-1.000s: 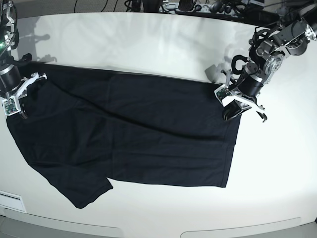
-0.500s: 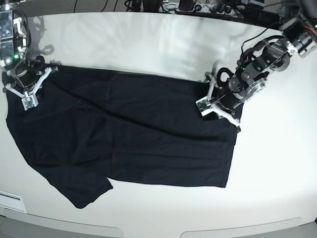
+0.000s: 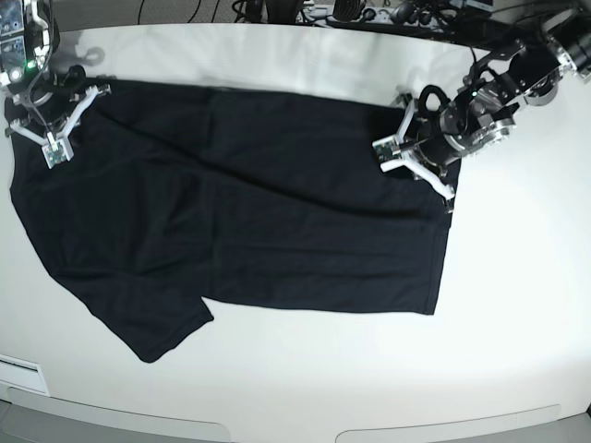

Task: Fold the T-shirt properly
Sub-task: 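Release the collar and regrasp the shirt's side edges with both grippers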

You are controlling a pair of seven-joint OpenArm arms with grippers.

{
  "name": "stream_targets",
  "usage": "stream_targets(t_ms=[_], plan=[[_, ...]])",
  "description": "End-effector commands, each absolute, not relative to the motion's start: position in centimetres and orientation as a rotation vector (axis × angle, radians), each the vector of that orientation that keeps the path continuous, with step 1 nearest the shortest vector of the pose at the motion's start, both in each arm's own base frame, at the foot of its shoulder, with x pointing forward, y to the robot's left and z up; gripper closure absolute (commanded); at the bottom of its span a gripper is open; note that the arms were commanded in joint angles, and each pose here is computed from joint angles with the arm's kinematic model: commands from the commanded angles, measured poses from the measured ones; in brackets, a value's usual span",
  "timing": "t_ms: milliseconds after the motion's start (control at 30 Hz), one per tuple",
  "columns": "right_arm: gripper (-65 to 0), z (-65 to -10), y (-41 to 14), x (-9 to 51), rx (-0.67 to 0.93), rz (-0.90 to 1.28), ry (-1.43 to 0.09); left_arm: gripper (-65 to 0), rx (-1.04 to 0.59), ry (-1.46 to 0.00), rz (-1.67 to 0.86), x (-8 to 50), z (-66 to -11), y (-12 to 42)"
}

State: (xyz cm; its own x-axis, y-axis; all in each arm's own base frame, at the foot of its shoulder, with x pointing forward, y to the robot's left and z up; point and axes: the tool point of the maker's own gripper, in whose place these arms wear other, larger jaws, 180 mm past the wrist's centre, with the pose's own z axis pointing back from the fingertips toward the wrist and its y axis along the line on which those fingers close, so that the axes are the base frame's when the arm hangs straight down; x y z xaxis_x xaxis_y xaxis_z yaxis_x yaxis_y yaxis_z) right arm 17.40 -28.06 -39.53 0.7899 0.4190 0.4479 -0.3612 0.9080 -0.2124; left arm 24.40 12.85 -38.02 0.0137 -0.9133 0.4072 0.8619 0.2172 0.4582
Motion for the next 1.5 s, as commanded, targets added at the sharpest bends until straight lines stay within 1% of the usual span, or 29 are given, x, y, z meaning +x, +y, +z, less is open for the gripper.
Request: stream_targets(t_ms=[0, 233, 433, 700, 867, 967, 1033, 1167, 1233, 1300, 1367, 1467], plan=[[0.0, -39.4, -28.2, 16.2, -0.120, 0.442, -0.465, 0.0, 0.081, -0.609, -1.411, 22.6, -38.8, 14.3], [0.0, -38.9, -28.5, 12.2, -0.124, 0.460, -0.403, 0.0, 0.062, -0.563, -1.424, 18.4, -38.0, 15.6], [0.0, -38.9, -28.9, 11.6, -0.132, 0.459, -0.380, 0.0, 0.013, -0.530, -1.447, 15.7, -38.0, 15.0], [0.0, -39.9, -29.6, 7.9, -0.140, 0.431, -0.250, 0.0, 0.033, -0.490, -1.476, 14.2, -38.4, 15.3], [0.0, -40.0, -30.0, 7.4, -0.153, 0.422, -0.227, 0.0, 0.041, -0.499, -1.484, 14.4, -38.2, 15.2], [0.0, -39.6, -30.0, 8.1, -0.171, 0.413, -0.254, 0.0, 0.068, -0.523, -1.510, 14.7, -37.6, 14.9], [0.0, -38.6, -30.0, 9.2, -0.212, 0.420, -0.298, 0.0, 0.116, -0.566, -1.526, 15.5, -36.9, 14.7], [-0.5, -35.4, -30.3, 12.1, -0.348, 0.437, -0.414, 0.0, 0.230, -0.734, -1.455, 18.2, -34.3, 14.0], [-8.1, -33.3, -30.5, 13.6, -0.417, 0.444, -0.484, 0.0, 0.296, -0.824, -1.424, 19.5, -32.8, 13.7], [-14.0, -31.1, -30.5, 15.1, -0.479, 0.449, -0.567, 0.0, 0.364, -0.911, -1.388, 20.8, -31.2, 13.7], [-16.6, -28.8, -30.6, 16.6, -0.536, 0.438, -0.665, 0.0, 0.447, -1.003, -1.336, 22.4, -29.4, 14.0], [-16.6, -26.0, -31.1, 18.1, -0.595, 0.407, -0.782, 0.0, 0.601, -1.169, -1.211, 26.0, -25.1, 15.4]])
